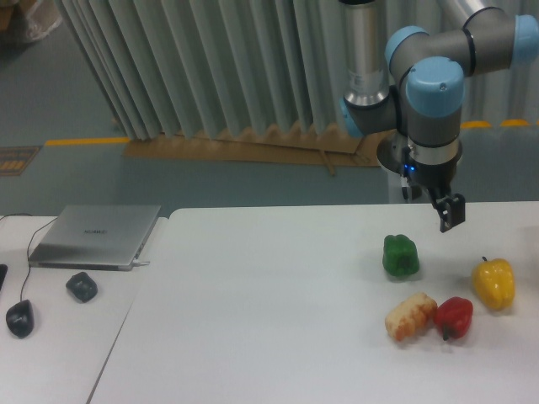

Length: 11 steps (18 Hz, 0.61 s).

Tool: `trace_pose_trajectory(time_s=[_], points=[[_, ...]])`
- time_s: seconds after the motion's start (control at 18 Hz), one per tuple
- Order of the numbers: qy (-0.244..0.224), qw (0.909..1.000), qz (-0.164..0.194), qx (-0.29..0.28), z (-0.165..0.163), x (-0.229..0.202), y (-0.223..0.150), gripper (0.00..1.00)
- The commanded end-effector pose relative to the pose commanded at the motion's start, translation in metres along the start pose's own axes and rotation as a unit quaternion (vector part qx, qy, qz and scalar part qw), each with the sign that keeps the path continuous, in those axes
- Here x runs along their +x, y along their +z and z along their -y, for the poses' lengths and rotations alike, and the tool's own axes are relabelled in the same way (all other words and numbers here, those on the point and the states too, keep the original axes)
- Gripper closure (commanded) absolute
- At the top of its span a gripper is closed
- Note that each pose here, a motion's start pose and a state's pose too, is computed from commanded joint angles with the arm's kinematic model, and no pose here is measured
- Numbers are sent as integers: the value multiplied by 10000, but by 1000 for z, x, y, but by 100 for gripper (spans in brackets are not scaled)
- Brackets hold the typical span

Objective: Place the yellow pepper on the table

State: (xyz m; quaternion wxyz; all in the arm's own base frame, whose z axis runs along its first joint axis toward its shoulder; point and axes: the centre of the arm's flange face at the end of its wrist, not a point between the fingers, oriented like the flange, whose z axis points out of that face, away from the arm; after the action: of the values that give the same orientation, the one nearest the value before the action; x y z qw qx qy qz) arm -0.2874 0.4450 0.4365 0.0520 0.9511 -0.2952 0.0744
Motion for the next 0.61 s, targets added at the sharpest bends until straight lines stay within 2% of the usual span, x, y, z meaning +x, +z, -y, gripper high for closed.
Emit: trace_pose_trajectory(time_s=[0.11,0.61], points=[[288,9995,-113,-12,2,7,-1,0],[201,9997,8,118,6,2,-2,0]])
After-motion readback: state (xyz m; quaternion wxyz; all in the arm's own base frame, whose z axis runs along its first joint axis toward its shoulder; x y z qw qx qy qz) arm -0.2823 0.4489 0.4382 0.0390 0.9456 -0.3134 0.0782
